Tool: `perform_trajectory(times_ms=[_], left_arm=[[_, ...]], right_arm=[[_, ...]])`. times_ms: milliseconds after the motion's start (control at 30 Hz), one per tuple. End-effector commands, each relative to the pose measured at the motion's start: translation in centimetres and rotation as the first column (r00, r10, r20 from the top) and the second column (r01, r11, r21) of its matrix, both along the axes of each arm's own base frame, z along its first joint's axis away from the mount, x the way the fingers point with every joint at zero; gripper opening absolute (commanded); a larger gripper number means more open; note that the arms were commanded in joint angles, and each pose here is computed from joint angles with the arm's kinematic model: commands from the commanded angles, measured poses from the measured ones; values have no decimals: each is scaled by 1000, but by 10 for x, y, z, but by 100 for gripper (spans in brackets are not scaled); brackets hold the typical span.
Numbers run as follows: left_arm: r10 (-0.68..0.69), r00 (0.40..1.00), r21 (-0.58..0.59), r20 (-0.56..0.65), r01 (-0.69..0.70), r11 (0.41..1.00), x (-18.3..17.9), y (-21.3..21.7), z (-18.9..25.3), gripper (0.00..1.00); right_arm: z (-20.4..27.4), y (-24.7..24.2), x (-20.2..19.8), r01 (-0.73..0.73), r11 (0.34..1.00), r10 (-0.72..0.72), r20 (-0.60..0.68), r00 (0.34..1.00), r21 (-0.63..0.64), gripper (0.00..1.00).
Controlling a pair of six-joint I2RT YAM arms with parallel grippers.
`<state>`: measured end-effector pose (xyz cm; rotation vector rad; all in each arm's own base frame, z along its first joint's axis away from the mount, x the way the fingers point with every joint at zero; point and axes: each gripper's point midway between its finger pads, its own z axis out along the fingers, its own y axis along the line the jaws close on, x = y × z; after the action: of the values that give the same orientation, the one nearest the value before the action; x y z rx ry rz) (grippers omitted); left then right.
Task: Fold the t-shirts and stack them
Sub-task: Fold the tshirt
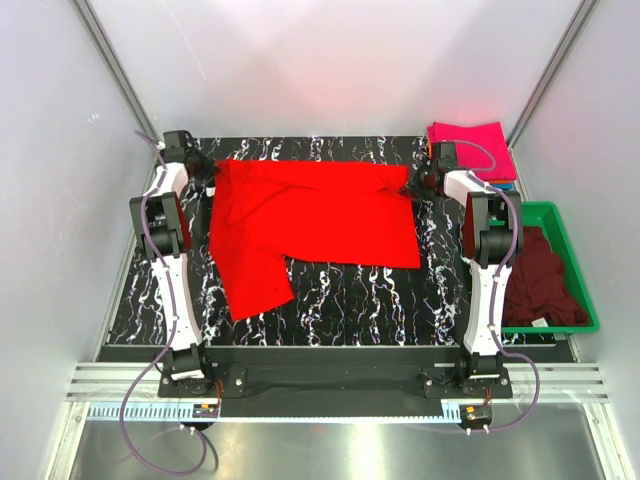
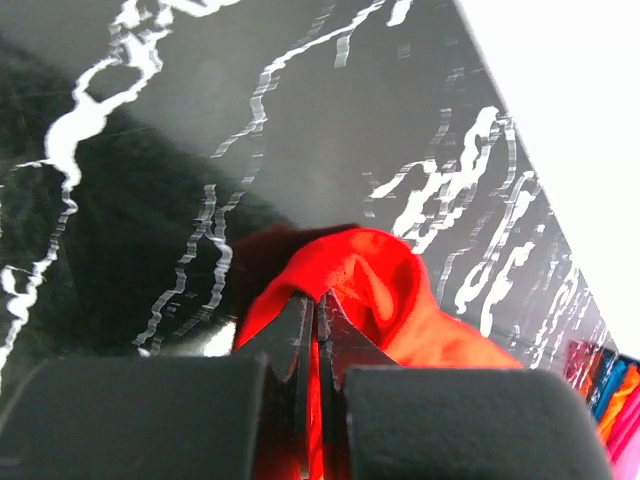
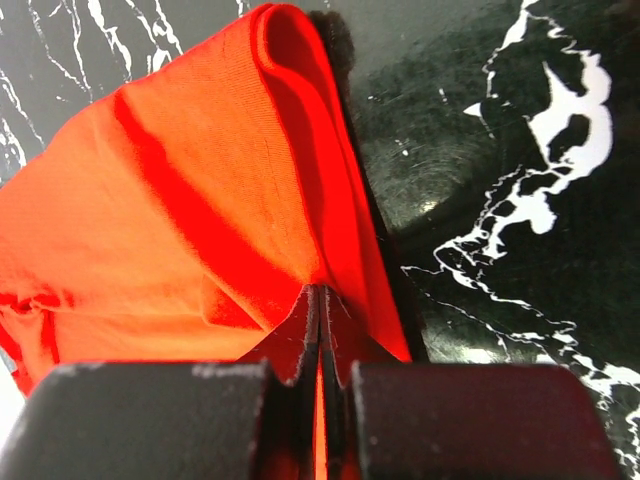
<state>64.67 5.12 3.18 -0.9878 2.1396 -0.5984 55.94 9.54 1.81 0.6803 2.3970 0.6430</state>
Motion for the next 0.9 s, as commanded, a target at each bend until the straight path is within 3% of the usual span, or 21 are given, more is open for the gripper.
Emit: perform_trajectory(times_ms=[0,67,100,133,200,267,433,700,867], left_arm=[[-22,996,-38,91,25,999,16,6,26,4],[-55,990,-37,128,60,998,18,2,38,17],[-67,986,-29,153,72,997,19,1,52,24],[-85,982,-14,168,89,996,19,0,59,37],[-108,978,9,181,108,994,16,-1,71,45],[-125,971,45,204,118,992,12,0,93,52],[-184,962,85,202,170,982,-2,-11,108,54],[-236,964,30,125,234,972,-10,-43,82,50],[-290,956,134,50,281,950,-40,-53,91,50]], right_arm=[[-3,-28,-3,54,993,-58,-36,998,-104,0],[8,-22,4,24,996,-24,-5,1000,-82,1],[16,-16,7,2,998,-1,10,1000,-57,4],[24,-14,12,-10,999,11,31,999,-46,12],[37,-9,16,-22,999,24,61,998,-25,27],[48,-7,21,-23,1000,24,88,996,-9,31],[51,-1,18,-19,999,17,74,997,35,35],[39,-7,2,24,1000,-24,-6,1000,3,36],[39,-6,-3,20,1000,-20,-18,1000,-2,38]])
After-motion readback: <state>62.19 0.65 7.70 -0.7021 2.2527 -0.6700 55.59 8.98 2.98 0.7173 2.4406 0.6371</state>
